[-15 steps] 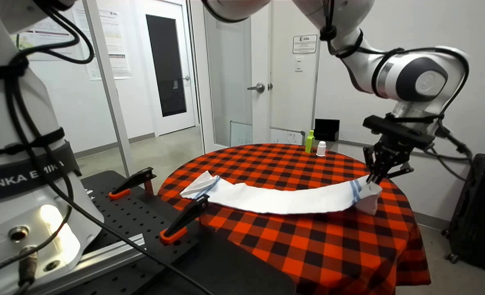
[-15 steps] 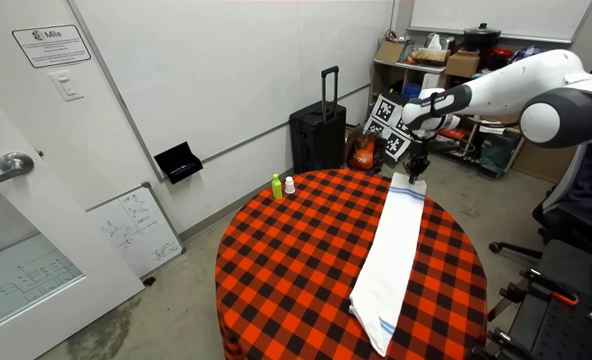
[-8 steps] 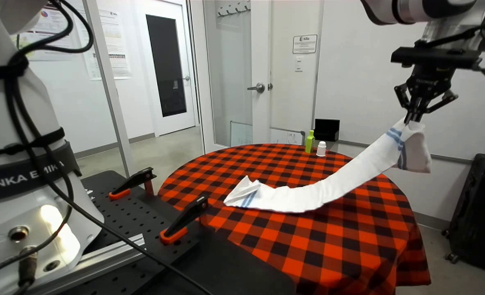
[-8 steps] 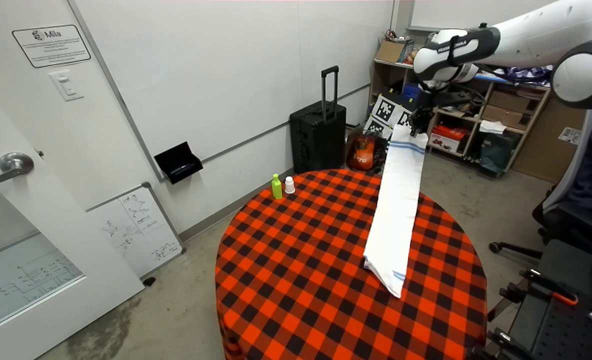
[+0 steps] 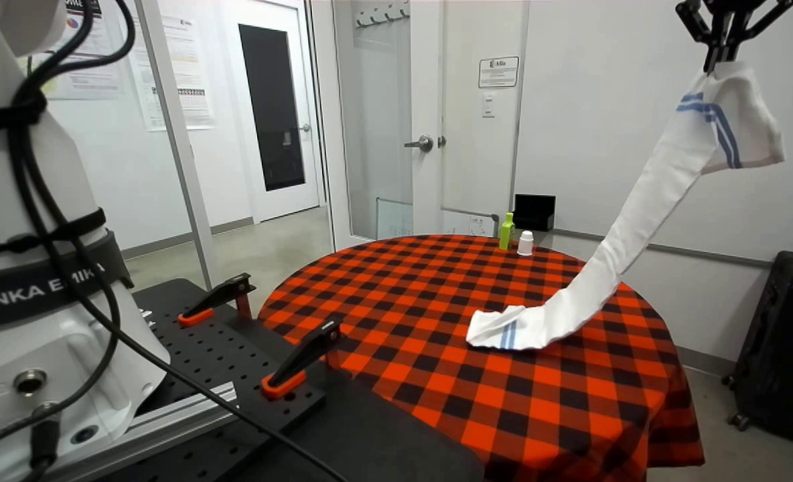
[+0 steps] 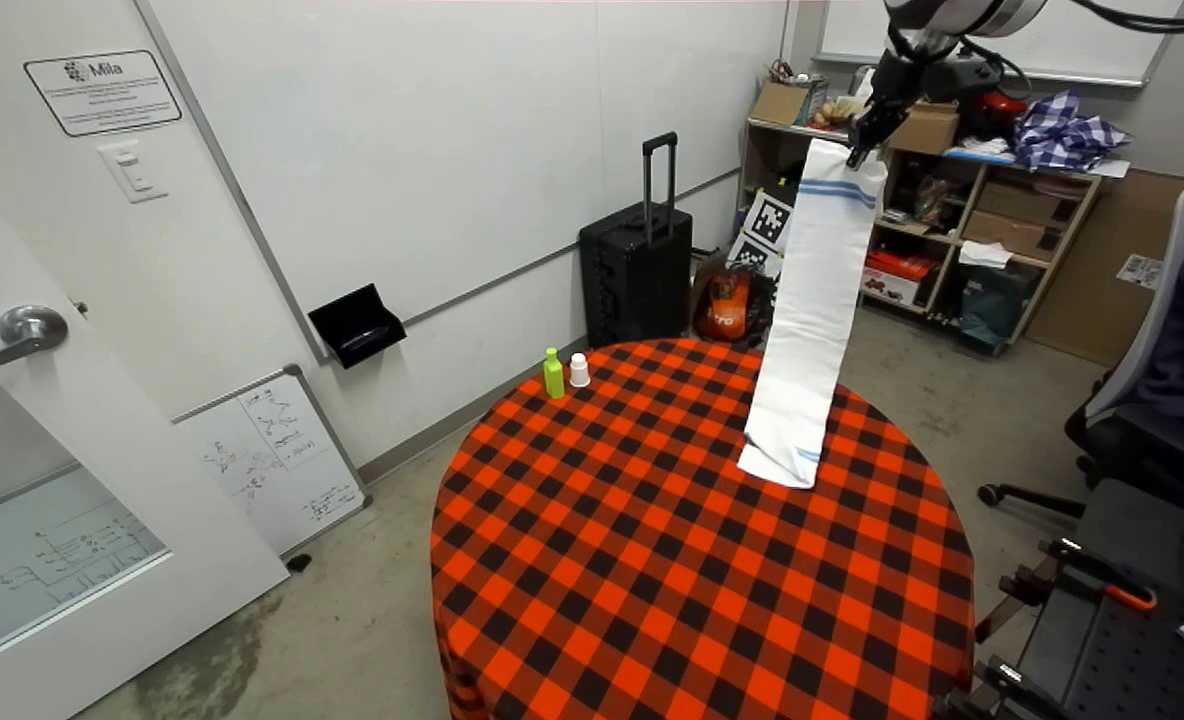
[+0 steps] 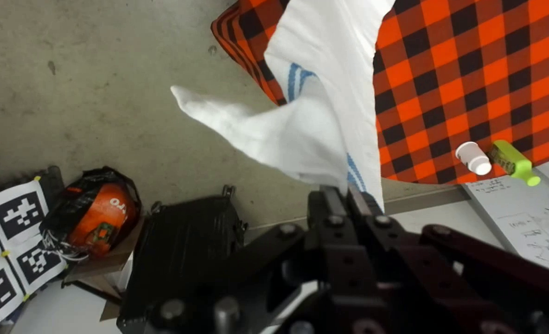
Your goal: Pick up the towel and fold it.
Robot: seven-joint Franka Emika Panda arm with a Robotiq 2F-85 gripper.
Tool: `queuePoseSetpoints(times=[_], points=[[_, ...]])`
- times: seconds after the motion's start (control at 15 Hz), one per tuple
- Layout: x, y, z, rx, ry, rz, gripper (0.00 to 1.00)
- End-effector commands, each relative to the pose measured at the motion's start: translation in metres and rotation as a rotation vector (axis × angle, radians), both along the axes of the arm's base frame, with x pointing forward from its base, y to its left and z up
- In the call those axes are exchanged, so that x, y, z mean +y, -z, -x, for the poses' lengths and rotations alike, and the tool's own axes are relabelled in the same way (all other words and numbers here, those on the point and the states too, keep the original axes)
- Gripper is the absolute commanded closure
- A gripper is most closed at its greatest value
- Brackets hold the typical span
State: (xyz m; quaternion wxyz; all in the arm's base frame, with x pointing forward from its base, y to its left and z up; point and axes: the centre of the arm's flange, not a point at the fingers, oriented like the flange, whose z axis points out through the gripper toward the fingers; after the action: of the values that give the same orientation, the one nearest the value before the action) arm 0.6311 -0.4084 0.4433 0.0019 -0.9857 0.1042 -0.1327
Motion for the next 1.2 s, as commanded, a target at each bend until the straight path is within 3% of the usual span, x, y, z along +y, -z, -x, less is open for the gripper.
queuePoseSetpoints(times=[0.0, 0.33, 0.87, 1.07, 1.13], points=[[0.039, -0.033, 0.033, -0.034, -0.049, 0.042, 0.99], [0.085, -0.063, 0.065, -0.034, -0.128, 0.047, 0.99], [0.134, -0.06, 0.097, 0.035, -0.186, 0.051, 0.99], [0.155, -0.048, 0.102, 0.076, -0.228, 0.03, 0.99], [0.142, -0.029, 0.07, 0.1, -0.263, 0.003, 0.99]])
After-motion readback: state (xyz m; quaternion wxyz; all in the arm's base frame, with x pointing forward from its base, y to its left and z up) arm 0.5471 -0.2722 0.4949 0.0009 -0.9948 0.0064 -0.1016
